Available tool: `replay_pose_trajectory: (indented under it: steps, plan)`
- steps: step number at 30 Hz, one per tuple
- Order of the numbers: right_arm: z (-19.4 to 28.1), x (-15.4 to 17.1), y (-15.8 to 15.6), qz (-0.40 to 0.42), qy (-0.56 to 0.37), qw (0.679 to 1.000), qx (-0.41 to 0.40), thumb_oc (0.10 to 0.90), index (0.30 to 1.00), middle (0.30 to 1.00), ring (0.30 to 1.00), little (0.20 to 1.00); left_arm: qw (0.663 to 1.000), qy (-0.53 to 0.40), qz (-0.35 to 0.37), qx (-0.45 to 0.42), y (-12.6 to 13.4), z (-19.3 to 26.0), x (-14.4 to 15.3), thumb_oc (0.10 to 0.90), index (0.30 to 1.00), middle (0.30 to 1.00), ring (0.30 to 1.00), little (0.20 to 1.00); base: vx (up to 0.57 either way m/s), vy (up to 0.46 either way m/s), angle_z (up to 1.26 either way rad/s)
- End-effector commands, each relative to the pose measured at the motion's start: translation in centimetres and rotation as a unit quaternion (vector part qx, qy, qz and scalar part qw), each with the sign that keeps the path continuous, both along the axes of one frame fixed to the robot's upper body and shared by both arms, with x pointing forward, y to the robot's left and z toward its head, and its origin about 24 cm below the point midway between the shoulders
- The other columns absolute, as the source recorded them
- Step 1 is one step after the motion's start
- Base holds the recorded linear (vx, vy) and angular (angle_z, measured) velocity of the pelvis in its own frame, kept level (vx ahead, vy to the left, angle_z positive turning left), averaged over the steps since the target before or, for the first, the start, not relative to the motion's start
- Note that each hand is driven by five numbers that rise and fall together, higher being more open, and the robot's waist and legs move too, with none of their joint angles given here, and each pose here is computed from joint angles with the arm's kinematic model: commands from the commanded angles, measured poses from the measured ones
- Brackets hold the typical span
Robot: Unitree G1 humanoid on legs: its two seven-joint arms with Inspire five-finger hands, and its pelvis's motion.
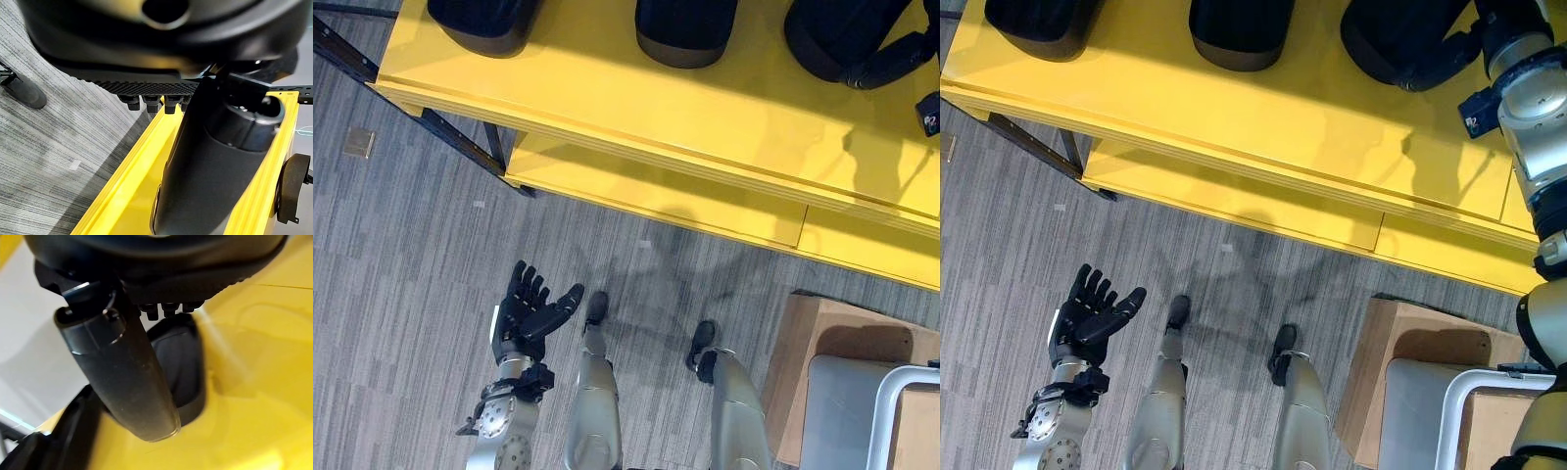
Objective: Move parts from the plastic box to the shelf.
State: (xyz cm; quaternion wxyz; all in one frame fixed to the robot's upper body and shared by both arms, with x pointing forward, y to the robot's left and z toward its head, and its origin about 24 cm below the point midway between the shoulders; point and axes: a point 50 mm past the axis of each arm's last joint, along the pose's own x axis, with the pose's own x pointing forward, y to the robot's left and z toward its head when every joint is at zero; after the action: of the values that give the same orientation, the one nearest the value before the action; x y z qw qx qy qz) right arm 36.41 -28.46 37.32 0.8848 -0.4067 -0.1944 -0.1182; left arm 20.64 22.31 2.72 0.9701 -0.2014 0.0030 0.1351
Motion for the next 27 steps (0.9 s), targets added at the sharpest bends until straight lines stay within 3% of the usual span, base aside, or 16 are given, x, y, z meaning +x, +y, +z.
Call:
replay_pose_trajectory:
  steps: [1, 12, 27]
  plan:
    - [8.4, -4.6, 0.4, -0.006, -0.147, 0.988, -0.043, 0.9, 1.0, 1.0, 1.0, 1.0, 0.993, -0.11, 0.017, 0.031, 1.7, 4.5, 0.1, 0.9, 1.0, 1.0, 1.0, 1.0, 0.0, 0.0, 0.0]
    - [9.3, -5.4, 1.3, 0.016, -0.161, 0.985, -0.058, 0.9, 1.0, 1.0, 1.0, 1.0, 0.993, -0.114, 0.019, 0.033, 2.0, 4.8, 0.0, 0.9, 1.0, 1.0, 1.0, 1.0, 0.0, 0.0, 0.0]
    - [9.5, -4.3, 1.1, 0.003, -0.165, 0.986, -0.012, 0.9, 1.0, 1.0, 1.0, 1.0, 0.993, -0.116, 0.019, 0.017, 1.8, 4.6, -0.2, 0.9, 1.0, 1.0, 1.0, 1.0, 0.0, 0.0, 0.0]
